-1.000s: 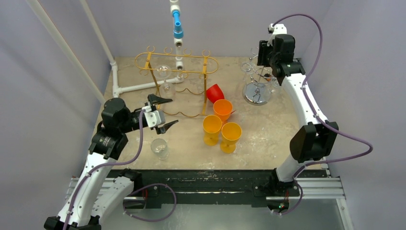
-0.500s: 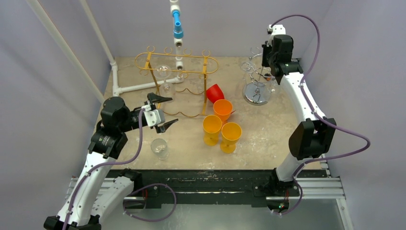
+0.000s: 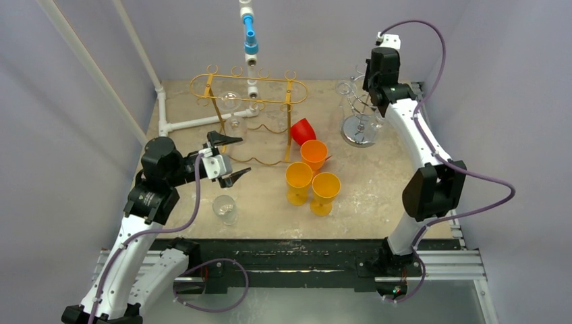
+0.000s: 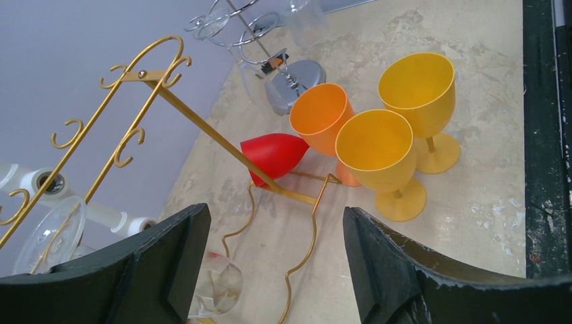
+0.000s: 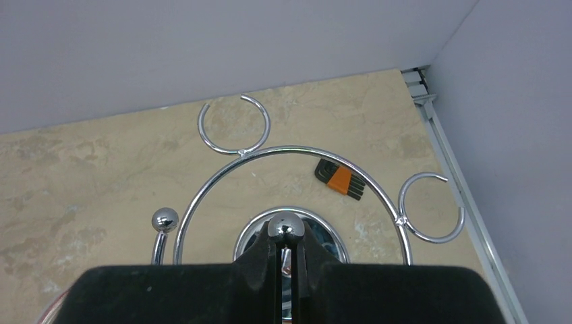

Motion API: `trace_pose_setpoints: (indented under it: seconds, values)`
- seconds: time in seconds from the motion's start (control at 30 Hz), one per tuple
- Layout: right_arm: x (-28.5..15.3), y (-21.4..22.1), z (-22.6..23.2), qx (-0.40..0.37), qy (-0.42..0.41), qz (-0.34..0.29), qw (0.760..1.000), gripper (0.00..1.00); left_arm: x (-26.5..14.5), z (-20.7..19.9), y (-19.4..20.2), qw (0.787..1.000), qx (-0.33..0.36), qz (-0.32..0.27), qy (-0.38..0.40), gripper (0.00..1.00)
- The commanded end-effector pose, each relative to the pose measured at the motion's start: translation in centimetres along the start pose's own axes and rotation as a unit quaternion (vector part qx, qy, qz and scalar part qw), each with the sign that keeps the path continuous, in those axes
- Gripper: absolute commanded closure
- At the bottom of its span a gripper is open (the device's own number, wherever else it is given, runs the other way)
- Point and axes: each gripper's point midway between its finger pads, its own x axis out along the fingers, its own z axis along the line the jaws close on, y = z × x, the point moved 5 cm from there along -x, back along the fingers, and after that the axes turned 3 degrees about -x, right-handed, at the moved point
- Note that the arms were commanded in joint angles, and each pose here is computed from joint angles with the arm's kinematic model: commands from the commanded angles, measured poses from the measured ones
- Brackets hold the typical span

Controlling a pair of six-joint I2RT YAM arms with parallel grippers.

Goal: Place the wine glass upside down on the wine glass rack
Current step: Adjust the wine rack at the center of the board.

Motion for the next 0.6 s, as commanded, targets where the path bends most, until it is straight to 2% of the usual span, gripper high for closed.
trace_pose_setpoints:
  seconds: [0.0, 0.17, 0.33, 0.57]
  values:
    - [-1.3, -4.2, -0.9, 0.083, 0.052, -0.068, 0.993, 1.0, -0.7, 0.3, -1.7, 1.0, 0.02, -0.015, -0.009, 0.23]
    - [-2.0, -5.1, -0.7, 0.093, 0.087, -0.083, 0.988, 1.0, -0.9, 0.2, -1.8, 0.999, 0.026, -0.015, -0.01, 0.23]
    - [-1.5, -4.7, 0.4, 0.105, 0.102, -0.072, 0.987, 1.0, -0.8, 0.2, -1.9, 0.999, 0.025, -0.017, -0.009, 0.23]
    - [-0.1, -4.8, 1.5, 0.124, 0.094, -0.065, 0.986, 1.0, -1.0, 0.0, -1.8, 0.999, 0.031, -0.016, -0.01, 0.23]
